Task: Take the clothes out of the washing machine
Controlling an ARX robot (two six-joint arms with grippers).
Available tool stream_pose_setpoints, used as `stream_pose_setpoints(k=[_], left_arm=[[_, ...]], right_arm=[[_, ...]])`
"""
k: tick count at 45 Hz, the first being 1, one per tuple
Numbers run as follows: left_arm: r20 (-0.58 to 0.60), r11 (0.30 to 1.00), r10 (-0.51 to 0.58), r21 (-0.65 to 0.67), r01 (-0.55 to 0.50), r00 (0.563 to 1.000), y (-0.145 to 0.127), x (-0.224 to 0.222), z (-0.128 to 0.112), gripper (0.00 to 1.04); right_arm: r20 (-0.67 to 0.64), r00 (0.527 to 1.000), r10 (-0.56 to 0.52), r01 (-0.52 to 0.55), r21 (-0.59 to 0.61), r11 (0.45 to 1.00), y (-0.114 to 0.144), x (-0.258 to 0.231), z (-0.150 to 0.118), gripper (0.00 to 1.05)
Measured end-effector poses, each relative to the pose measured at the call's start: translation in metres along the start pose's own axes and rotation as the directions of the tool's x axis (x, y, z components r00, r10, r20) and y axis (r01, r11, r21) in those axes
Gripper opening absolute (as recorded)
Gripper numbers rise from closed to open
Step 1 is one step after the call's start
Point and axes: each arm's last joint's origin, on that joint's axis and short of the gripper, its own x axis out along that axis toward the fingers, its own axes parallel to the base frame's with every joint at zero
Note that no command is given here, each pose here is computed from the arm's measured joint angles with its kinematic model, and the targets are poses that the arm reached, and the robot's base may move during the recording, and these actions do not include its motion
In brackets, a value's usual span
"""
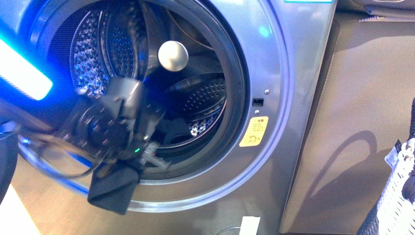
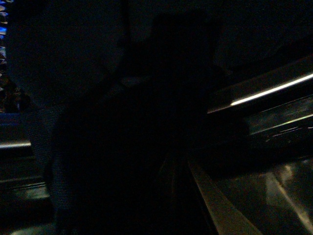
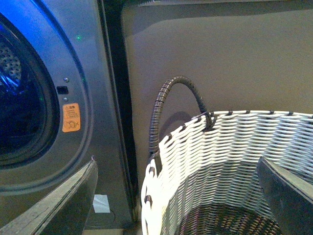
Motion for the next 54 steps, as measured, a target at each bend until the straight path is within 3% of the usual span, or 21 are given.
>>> stream_pose_setpoints(k=[13, 23, 29, 39, 54], left_arm=[[0.091, 0.996, -0.042, -0.071, 0.049, 0.995, 0.015, -0.027, -0.001, 0.05], [0.208, 0.986, -0.103, -0.111, 0.128, 0.973, 0.025, -0.072, 0.003, 0.05], [0.301, 0.968, -0.168, -0.130, 0.215, 0.939, 0.030, -0.121, 0.000, 0.05], [0.392, 0.953, -0.204, -0.130, 0.274, 0.897, 0.041, -0.173, -0.004, 0.05], [0.600, 0.952, -0.180, -0.094, 0.292, 0.780, 0.071, -0.261, 0.040, 0.05]], right_arm=[[0.000, 1.000, 0.000, 0.000, 0.000, 1.000, 0.000, 0.000, 0.000, 0.97], [0.000, 1.000, 0.000, 0.000, 0.000, 1.000, 0.000, 0.000, 0.000, 0.97], [0.000, 1.000, 0.000, 0.000, 0.000, 1.000, 0.000, 0.000, 0.000, 0.97], [0.000, 1.000, 0.000, 0.000, 0.000, 1.000, 0.000, 0.000, 0.000, 0.97], [0.000, 1.000, 0.000, 0.000, 0.000, 1.000, 0.000, 0.000, 0.000, 0.97]])
